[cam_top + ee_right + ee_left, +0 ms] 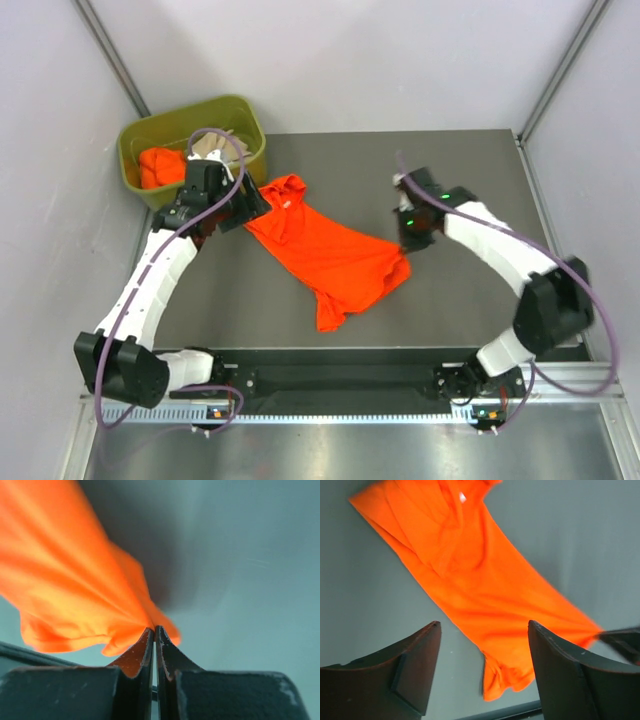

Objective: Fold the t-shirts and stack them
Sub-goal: Flatten the tshirt out

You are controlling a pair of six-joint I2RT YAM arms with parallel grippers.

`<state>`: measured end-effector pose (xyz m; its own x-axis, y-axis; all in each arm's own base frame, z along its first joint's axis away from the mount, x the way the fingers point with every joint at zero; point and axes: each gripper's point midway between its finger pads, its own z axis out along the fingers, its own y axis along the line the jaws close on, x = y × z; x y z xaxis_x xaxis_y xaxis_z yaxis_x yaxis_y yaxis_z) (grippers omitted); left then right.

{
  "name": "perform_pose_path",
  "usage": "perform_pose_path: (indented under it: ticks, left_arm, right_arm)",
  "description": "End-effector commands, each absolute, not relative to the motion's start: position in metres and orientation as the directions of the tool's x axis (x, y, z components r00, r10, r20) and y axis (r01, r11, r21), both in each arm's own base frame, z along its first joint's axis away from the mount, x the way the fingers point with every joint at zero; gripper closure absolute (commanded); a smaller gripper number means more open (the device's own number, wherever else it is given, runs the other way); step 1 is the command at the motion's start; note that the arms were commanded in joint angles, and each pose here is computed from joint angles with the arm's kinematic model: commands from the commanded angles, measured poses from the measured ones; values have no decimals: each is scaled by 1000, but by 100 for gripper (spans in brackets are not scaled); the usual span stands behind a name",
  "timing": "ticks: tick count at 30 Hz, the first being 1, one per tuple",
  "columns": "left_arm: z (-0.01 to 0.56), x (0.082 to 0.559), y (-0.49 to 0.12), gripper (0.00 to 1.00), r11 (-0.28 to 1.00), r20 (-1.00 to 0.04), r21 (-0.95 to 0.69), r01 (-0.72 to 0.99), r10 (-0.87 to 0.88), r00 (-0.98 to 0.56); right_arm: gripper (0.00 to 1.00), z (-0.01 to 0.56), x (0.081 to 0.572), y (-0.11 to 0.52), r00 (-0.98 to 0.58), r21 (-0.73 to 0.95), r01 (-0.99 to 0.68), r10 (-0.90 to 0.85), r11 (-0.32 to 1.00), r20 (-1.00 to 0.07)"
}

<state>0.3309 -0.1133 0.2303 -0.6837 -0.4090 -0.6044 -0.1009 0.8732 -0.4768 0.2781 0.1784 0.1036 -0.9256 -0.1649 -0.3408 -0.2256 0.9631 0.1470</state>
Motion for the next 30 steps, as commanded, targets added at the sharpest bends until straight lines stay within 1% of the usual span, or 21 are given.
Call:
perform_pose_path:
  ticks: [1, 4, 5, 6, 7, 8, 10, 11, 12, 14, 15, 17, 18, 19, 21, 24, 26, 28, 30]
  left_arm:
    - [248, 351, -118, 27, 859, -651, -509, -57, -428, -627]
    - [248, 361, -122, 29, 851, -648, -523, -49, -434, -625]
    - [246, 363, -124, 29, 849, -641, -526, -52, -437, -631]
    - [242, 368, -128, 29, 844, -630, -535, -48, -436, -643]
    - [239, 370, -134, 29, 843, -625, -537, -40, -429, -652]
    - [236, 373, -138, 28, 846, -623, -533, -37, -421, -659]
    - [226, 381, -154, 28, 867, -631, -498, -10, -370, -682]
    - [223, 385, -161, 28, 876, -637, -482, 4, -347, -689]
    - [219, 394, -169, 28, 887, -642, -461, 20, -318, -697]
    - [214, 397, -192, 27, 897, -651, -437, 66, -265, -712]
    - [207, 406, -202, 27, 902, -652, -423, 88, -235, -720]
    - [200, 408, -226, 28, 890, -648, -431, 147, -192, -737]
    - [191, 415, -235, 28, 891, -643, -422, 168, -163, -748]
    - [185, 418, -242, 28, 898, -645, -402, 178, -140, -751]
    - [170, 428, -248, 28, 915, -645, -362, 179, -107, -757]
    - [151, 444, -246, 26, 948, -668, -269, 169, -57, -742]
    - [143, 451, -248, 25, 957, -686, -219, 189, -13, -728]
    - [129, 460, -247, 25, 964, -680, -173, 201, 31, -732]
    - [114, 467, -247, 25, 970, -668, -136, 204, 62, -741]
  right_arm:
    - [100, 166, 276, 98, -886, -2, -8, -8, 1000, -463]
    - [100, 191, 280, 44, -841, -87, 127, 61, 988, -537]
    - [100, 201, 280, 37, -819, -73, 139, 73, 988, -569]
    - [100, 204, 281, 30, -815, -74, 136, 69, 988, -575]
    - [98, 200, 283, 34, -827, -55, 111, 62, 992, -559]
    - [71, 197, 283, 36, -841, -50, 92, 51, 995, -539]
    - [47, 195, 286, 43, -860, -33, 57, 33, 998, -509]
    - [33, 193, 288, 47, -868, -21, 45, 28, 999, -495]
    - [27, 196, 290, 52, -866, 2, 37, 33, 999, -498]
    - [16, 204, 292, 71, -858, 77, -18, 25, 997, -514]
    - [15, 205, 290, 83, -858, 102, -62, -1, 993, -513]
    - [15, 194, 280, 109, -883, 166, -136, -43, 977, -468]
    - [16, 187, 271, 126, -893, 193, -176, -74, 965, -444]
    - [16, 170, 259, 140, -913, 234, -201, -95, 951, -396]
    - [18, 153, 239, 165, -926, 273, -243, -138, 931, -351]
    - [19, 128, 212, 190, -930, 288, -295, -205, 911, -304]
    - [19, 112, 202, 196, -935, 292, -300, -220, 908, -277]
    - [20, 97, 187, 202, -945, 304, -297, -233, 905, -230]
    - [20, 89, 181, 208, -944, 304, -307, -250, 902, -214]
